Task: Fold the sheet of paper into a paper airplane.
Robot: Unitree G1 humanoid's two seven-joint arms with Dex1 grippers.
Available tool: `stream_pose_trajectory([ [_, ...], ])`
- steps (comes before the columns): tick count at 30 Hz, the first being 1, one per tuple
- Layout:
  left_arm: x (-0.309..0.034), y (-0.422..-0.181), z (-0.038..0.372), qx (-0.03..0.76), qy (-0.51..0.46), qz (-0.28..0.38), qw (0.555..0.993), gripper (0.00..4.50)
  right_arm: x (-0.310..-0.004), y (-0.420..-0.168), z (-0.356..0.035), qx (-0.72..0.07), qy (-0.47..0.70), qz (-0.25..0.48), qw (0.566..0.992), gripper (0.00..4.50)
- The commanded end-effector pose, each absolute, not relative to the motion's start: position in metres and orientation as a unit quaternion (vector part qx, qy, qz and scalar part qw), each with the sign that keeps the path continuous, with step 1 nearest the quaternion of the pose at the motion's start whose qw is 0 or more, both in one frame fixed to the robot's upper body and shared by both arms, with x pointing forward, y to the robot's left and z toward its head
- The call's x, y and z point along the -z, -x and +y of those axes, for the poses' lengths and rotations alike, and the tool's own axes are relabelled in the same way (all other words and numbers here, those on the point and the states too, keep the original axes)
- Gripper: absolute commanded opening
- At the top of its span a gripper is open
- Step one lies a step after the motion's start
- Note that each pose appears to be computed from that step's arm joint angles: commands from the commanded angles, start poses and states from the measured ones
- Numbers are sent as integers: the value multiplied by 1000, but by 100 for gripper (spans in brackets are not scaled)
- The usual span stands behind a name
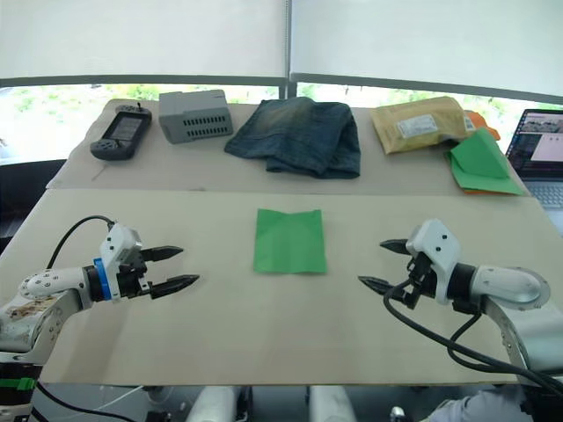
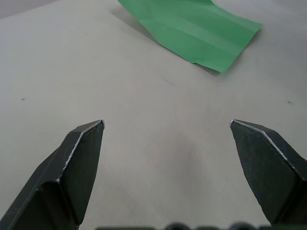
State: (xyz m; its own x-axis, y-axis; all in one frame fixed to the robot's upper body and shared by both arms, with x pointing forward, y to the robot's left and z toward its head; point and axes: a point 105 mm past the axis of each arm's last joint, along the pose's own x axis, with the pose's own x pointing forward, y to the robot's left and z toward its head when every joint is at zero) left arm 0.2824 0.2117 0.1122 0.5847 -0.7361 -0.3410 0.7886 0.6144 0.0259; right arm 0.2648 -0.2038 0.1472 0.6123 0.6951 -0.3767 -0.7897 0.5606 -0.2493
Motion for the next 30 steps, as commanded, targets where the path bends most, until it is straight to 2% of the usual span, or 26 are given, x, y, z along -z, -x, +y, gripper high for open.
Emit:
stream_pose_trajectory([
  [1, -129, -287, 212, 429, -93, 117, 891, 445, -153, -263, -206, -424, 212, 108, 874, 450],
  [8, -139, -289, 205, 458, -54, 117, 880, 445, -145, -255, -209, -426, 203, 136, 871, 450],
  [10, -144, -280, 192, 517, -39, 133, 845, 445, -141, -239, -197, -459, 177, 167, 854, 450],
  [14, -154, -288, 164, 577, -64, 127, 804, 445, -139, -216, -177, -493, 159, 197, 832, 450],
  [18, -153, -300, 136, 622, -119, 116, 765, 445, -139, -211, -163, -485, 162, 195, 837, 450],
  [23, -147, -315, 109, 653, -135, 106, 737, 445, -133, -212, -157, -453, 178, 194, 852, 450],
  [27, -146, -334, 85, 659, -140, 95, 733, 334, -121, -222, -167, -396, 199, 211, 871, 450],
  [30, -135, -349, 76, 644, -160, 104, 741, 232, -121, -239, -174, -346, 195, 196, 897, 450],
])
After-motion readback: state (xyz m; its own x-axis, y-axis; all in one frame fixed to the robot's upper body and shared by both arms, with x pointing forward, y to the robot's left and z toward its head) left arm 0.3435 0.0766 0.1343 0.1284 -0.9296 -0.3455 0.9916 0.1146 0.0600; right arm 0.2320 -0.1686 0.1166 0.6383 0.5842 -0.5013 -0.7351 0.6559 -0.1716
